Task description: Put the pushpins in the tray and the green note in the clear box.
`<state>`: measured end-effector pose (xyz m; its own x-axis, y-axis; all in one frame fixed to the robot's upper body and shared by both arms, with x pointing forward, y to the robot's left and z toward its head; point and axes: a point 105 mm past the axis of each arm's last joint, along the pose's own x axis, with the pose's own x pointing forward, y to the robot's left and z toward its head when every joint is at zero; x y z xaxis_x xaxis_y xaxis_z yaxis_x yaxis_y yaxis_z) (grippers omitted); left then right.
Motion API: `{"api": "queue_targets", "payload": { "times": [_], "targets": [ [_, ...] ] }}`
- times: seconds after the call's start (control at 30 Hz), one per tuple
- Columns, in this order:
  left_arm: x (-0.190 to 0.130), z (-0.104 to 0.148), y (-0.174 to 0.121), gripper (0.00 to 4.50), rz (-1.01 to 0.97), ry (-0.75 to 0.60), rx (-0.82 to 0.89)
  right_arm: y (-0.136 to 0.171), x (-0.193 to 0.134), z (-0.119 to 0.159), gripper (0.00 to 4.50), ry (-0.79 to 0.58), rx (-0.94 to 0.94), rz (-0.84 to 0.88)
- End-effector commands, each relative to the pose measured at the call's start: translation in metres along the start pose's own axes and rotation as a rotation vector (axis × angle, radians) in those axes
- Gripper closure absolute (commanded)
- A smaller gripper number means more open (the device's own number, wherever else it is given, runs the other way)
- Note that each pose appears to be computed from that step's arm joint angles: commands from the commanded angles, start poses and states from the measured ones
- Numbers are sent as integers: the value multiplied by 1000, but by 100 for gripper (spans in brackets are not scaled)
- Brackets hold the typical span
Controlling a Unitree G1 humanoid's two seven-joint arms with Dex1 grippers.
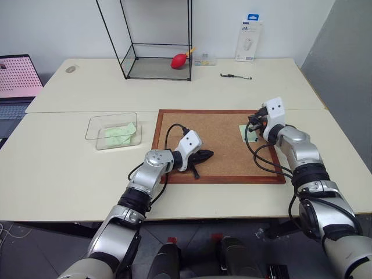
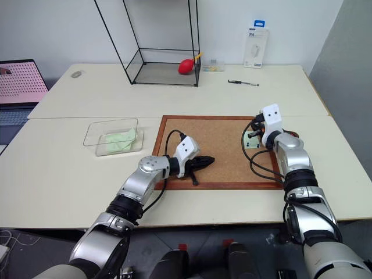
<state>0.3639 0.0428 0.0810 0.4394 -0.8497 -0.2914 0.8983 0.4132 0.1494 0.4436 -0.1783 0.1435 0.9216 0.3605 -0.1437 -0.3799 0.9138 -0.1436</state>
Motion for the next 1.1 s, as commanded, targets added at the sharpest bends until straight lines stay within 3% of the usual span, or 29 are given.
{"api": "queue_targets", "payload": {
  "times": [0.03, 0.23, 0.47, 0.77, 1.1],
  "targets": [
    [0, -19, -6, 450, -20, 76, -23, -10, -9, 20, 440, -68, 7, -34],
    [-1, -21, -7, 450, -18, 75, -24, -32, -36, 27, 440, -82, -42, -85],
    [0, -21, -8, 450, -19, 70, -23, -60, -67, -4, 440, 46, -179, -217],
    [2, -20, -9, 450, -27, 70, -11, -69, -70, -27, 440, 142, -227, -256],
    [1, -22, -8, 450, -20, 75, -1, -72, -67, -29, 239, 153, -221, -269]
  ]
}}
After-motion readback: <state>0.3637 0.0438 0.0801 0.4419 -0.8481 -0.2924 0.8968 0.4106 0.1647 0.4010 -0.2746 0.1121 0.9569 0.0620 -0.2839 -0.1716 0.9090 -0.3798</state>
